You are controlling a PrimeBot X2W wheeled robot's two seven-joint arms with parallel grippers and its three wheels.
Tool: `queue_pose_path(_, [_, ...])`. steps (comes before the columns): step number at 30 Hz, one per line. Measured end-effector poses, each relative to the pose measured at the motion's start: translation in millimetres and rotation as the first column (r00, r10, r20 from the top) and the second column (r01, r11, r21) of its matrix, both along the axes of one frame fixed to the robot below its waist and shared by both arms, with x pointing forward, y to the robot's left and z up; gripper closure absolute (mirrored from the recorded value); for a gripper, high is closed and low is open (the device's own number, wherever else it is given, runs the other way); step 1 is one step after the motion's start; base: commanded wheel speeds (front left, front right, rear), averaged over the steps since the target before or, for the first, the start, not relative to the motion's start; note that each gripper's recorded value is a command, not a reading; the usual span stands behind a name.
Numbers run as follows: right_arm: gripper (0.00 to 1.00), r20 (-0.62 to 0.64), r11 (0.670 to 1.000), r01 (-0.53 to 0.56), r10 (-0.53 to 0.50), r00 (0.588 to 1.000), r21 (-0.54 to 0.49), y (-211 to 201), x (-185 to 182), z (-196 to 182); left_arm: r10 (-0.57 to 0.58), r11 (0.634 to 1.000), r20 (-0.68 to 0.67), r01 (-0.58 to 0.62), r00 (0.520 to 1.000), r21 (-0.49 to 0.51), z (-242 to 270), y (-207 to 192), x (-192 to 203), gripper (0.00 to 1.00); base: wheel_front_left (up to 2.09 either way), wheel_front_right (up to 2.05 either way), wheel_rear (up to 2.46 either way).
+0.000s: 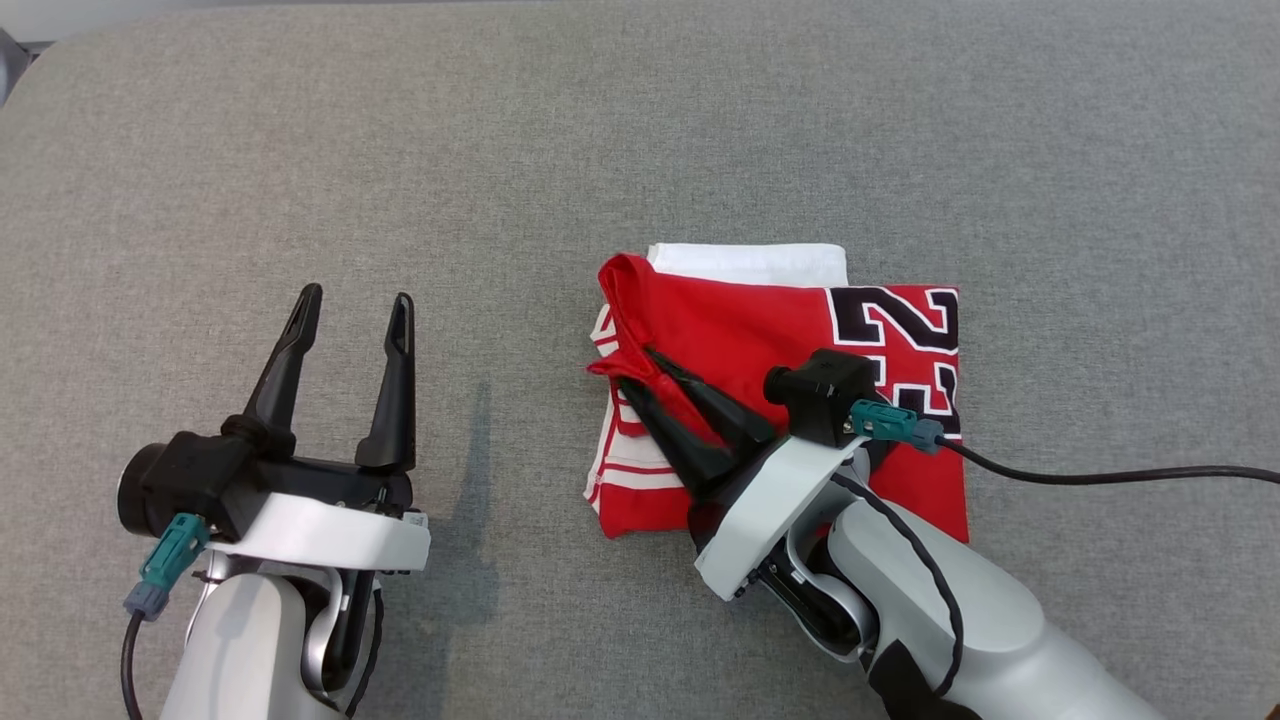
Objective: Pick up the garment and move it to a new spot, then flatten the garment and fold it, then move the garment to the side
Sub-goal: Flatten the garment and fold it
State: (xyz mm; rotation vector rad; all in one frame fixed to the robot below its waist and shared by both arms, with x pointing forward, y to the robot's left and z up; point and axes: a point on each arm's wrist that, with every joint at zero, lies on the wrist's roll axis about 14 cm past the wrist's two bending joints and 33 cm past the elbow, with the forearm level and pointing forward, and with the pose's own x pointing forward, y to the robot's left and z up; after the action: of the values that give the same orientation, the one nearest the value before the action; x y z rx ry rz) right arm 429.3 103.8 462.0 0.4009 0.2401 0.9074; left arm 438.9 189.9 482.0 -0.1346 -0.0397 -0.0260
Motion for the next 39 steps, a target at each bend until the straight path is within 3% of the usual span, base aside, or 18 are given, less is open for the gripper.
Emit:
queue_pose_path(1, [0.00,-0.002,1.000,-0.004,0.004,1.000,-0.001,0.9,-0.7,-1.0,0.000,1.000,0.000,0.000,1.000,-0.001,0.1,-0.1,0.0,0.00,0.00,0.00,0.00])
queue_pose_path(8, [0.00,0.060,0.999,0.004,-0.007,0.998,0.048,1.4,2.4,25.1,0.000,1.000,0.007,0.000,1.000,-0.006,3.0,-1.7,-0.8,0.00,0.00,0.00,0.00])
queue_pose_path(14, [0.00,0.196,0.974,0.193,-0.213,0.957,0.115,-48.1,35.6,68.9,-0.012,1.000,0.009,0.012,1.000,-0.001,4.0,-7.5,-1.6,0.00,0.00,0.00,0.00])
queue_pose_path(21, [0.00,0.284,0.884,0.463,-0.461,0.841,0.066,-146.6,52.1,70.4,-0.022,1.000,0.014,0.022,1.000,0.002,6.0,-12.7,-2.6,0.00,0.00,0.00,0.00])
queue_pose_path(29, [0.00,0.317,0.731,0.678,-0.626,0.713,-0.081,-253.0,33.6,41.8,-0.019,1.000,0.019,0.019,1.000,0.017,10.2,-11.3,-9.9,0.00,0.00,0.00,0.00])
queue_pose_path(33, [0.00,0.302,0.681,0.719,-0.662,0.686,-0.138,-278.9,13.4,29.3,-0.014,1.000,0.015,0.013,1.000,0.027,10.9,-9.3,-19.5,0.00,0.00,0.00,0.00])
queue_pose_path(39, [0.00,0.295,0.654,0.739,-0.682,0.669,-0.163,-291.3,-7.1,27.1,-0.002,0.999,0.012,0.001,1.000,0.033,13.0,-6.6,-32.8,0.00,0.00,0.00,0.00])
